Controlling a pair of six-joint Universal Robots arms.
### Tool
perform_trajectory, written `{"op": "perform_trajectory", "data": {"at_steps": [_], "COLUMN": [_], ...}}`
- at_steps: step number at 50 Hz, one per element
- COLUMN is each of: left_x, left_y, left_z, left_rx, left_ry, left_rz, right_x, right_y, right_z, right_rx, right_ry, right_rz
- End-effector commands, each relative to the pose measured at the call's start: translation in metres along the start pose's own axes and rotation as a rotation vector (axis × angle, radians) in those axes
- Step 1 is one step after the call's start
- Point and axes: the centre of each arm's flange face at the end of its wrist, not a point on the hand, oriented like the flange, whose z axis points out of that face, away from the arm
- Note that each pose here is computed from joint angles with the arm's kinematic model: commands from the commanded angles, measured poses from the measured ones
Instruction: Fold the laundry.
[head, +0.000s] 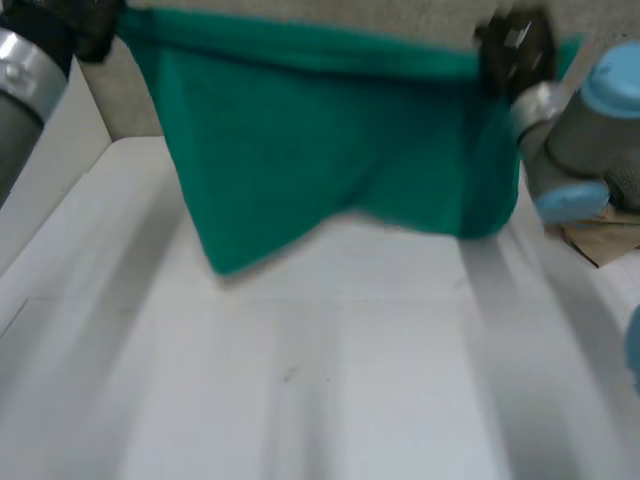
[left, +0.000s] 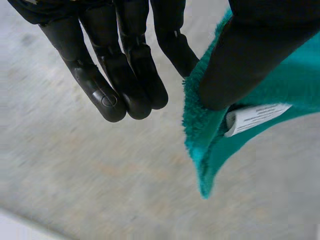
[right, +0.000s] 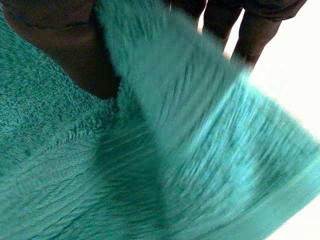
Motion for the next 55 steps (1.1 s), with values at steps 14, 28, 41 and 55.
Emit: {"op": "perform_trajectory", "data": {"at_steps": [14,28,41,55], "left_x": [0.047,0.118,0.102,0.102], "left_y": [0.049,0.109,0.114,0.099], "left_z": [-0.016,-0.099,-0.107,-0.119], "left_rx": [-0.344,-0.491,-0.533,-0.556], "left_ry": [0.1,0.316,0.34,0.41], "left_rz": [-0.232,-0.165,-0.183,-0.218], "right_x": [-0.022,-0.068,-0.042,-0.029], "right_y": [0.002,0.084,0.071,0.048], "right_z": [-0.09,-0.174,-0.185,-0.187], "right_rx": [-0.356,-0.764,-0.97,-0.976], "right_ry": [-0.236,-0.408,-0.514,-0.508], "right_rz": [0.055,0.088,0.026,0.057]}}
